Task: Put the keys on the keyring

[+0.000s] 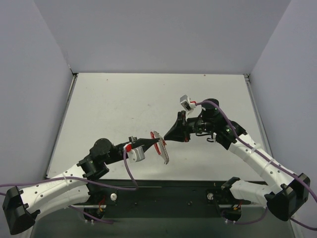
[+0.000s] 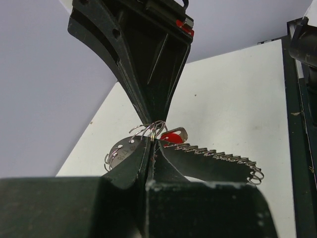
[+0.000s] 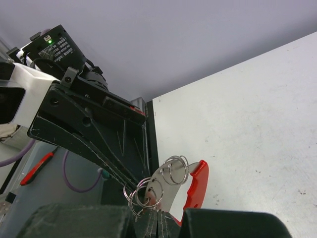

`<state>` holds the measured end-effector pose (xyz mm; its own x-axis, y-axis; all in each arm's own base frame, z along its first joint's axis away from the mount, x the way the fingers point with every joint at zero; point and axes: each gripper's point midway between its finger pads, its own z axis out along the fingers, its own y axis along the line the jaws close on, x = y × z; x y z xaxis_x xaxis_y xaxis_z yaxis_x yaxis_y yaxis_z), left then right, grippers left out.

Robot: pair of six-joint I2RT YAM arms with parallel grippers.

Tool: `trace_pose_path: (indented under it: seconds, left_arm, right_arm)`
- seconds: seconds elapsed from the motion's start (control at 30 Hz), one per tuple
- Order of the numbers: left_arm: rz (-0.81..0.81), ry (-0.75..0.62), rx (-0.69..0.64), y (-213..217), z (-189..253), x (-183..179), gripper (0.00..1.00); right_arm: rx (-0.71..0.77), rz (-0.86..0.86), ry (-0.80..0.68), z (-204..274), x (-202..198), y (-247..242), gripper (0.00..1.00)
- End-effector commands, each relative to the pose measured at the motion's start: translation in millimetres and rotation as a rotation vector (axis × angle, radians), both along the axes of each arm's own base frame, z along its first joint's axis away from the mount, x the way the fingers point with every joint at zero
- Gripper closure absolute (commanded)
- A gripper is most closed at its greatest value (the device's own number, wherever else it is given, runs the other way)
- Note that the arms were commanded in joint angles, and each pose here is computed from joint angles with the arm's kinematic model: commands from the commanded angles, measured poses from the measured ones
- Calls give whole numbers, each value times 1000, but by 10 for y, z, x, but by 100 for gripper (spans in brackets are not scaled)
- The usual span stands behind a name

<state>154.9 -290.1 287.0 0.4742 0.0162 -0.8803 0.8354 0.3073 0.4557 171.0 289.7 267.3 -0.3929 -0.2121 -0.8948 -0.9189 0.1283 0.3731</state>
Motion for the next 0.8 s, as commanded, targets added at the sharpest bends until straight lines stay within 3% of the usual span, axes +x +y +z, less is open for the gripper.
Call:
trace_pose_path:
  seconds: [0.0, 0.77]
  left_arm:
    - [11, -29, -67, 0, 239, 9, 100]
    - [88, 85, -16, 154, -64, 58, 100]
  right_arm:
    - [51, 7, -81, 193, -10, 19, 100]
    - [-42, 6, -23, -166, -50, -59, 100]
